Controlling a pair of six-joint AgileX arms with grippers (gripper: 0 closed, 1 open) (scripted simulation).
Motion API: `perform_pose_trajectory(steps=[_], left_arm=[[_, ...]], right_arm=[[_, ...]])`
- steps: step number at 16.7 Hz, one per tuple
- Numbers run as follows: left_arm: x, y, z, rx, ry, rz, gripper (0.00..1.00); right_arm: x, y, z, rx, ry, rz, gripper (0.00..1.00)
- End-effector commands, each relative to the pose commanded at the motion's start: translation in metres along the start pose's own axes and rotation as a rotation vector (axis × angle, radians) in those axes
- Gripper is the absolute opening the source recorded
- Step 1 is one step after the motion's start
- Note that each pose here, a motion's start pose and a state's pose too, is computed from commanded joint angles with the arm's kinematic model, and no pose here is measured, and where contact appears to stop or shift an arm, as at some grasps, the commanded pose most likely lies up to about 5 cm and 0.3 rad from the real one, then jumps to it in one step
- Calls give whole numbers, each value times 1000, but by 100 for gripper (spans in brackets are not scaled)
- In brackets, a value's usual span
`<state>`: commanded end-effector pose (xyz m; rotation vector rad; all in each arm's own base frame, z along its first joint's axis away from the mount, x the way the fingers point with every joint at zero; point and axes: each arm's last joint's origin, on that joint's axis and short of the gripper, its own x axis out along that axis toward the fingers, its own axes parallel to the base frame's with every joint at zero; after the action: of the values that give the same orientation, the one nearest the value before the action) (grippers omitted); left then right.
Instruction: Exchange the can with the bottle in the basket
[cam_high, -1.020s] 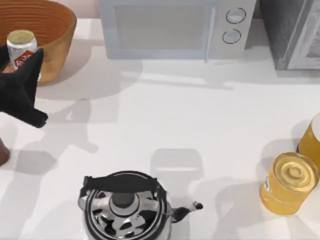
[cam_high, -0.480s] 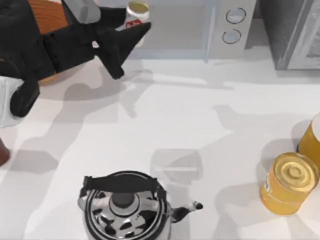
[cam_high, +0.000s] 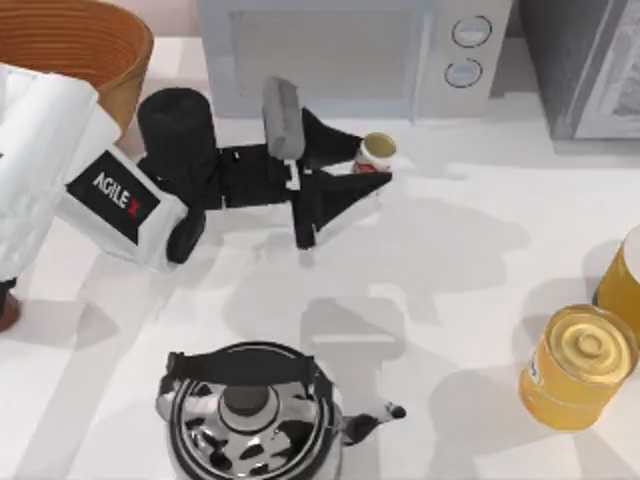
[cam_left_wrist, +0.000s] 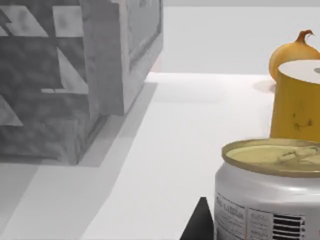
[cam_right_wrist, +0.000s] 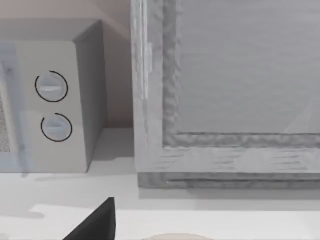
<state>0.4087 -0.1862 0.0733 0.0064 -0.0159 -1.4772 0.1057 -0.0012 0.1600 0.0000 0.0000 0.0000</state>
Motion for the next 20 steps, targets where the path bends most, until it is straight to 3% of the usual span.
perform_pose_trajectory(steps=[4, 11, 20], left_arm=[[13, -1, -48, -12, 5, -100, 0], [14, -2, -55, -14, 6, -114, 0], [14, -2, -55, -14, 6, -114, 68]], right_arm=[[0, 0, 0, 0, 0, 0, 100], [0, 0, 0, 0, 0, 0, 100], [0, 0, 0, 0, 0, 0, 100]])
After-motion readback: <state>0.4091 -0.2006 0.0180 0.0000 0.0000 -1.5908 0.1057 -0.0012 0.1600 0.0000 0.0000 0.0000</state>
